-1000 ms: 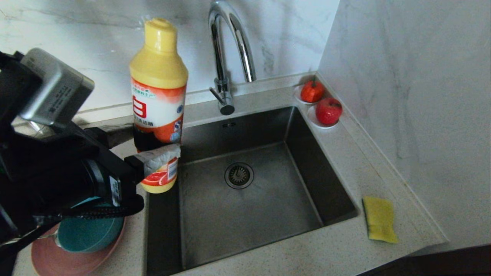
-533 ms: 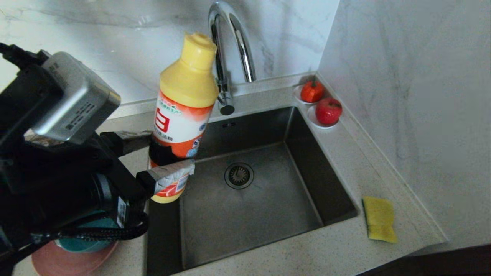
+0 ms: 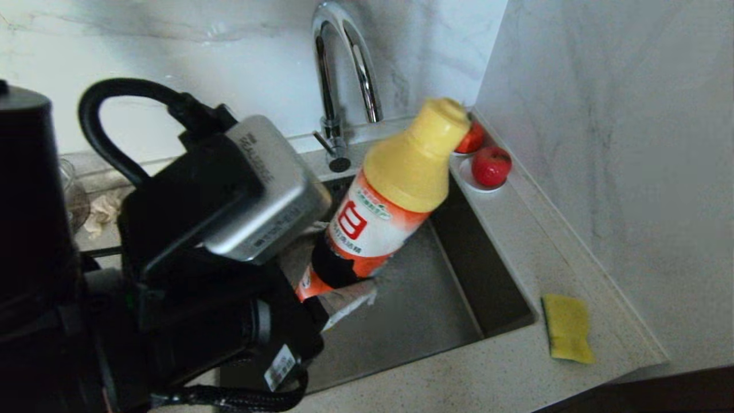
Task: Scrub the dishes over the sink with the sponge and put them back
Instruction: Squeeze it onto the sponge
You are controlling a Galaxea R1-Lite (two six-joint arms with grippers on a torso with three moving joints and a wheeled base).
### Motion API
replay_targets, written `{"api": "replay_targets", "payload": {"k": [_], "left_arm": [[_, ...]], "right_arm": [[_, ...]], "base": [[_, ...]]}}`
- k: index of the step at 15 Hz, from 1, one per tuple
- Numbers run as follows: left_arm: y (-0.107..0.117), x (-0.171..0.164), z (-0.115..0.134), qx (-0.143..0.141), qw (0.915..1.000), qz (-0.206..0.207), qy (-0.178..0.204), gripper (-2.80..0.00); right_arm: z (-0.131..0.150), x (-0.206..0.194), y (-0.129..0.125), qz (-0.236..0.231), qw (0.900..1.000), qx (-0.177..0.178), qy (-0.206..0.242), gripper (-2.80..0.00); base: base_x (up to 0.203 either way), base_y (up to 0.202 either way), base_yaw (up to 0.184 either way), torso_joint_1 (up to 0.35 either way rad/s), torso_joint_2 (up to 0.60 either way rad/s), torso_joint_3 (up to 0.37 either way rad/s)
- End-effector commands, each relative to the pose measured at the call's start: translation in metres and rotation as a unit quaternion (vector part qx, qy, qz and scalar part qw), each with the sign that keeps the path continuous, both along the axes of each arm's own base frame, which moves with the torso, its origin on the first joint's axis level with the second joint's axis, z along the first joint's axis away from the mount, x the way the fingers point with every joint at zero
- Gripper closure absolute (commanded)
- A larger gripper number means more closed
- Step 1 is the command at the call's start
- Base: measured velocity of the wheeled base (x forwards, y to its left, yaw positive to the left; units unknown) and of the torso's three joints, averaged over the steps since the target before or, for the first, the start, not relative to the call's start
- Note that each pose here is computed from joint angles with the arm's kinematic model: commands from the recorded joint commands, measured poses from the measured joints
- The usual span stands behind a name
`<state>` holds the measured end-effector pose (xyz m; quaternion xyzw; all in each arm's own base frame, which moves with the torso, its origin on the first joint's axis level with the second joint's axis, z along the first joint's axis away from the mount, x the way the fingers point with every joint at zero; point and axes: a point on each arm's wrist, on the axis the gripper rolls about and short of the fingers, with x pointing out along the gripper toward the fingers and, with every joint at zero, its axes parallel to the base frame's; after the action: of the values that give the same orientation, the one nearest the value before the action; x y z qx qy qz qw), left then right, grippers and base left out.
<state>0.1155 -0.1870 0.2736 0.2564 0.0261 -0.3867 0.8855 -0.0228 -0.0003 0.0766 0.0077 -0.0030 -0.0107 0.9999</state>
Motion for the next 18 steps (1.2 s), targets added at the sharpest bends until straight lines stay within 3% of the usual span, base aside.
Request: {"api": "replay_targets", "payload": {"k": [1, 10, 18], "left_arm": [[-0.028, 0.004, -0.012, 0.027, 0.9993, -0.02, 0.013, 0.0], [-0.104, 0.003, -0.042, 0.083, 0.9929, -0.08, 0.031, 0.0], [-0.127, -0.003, -0.072, 0.153, 0.9813, -0.115, 0.02, 0.0]], "right_arm": [[0.0, 0.0, 0.0, 0.0, 1.0, 0.0, 0.0, 0.0], [0.0, 0.0, 0.0, 0.0, 1.0, 0.0, 0.0, 0.0], [0.0, 0.0, 0.0, 0.0, 1.0, 0.0, 0.0, 0.0]], "base": [[0.0, 0.0, 0.0, 0.0, 0.0, 0.0], [0.0, 0.0, 0.0, 0.0, 0.0, 0.0], [0.0, 0.0, 0.0, 0.0, 0.0, 0.0]]}}
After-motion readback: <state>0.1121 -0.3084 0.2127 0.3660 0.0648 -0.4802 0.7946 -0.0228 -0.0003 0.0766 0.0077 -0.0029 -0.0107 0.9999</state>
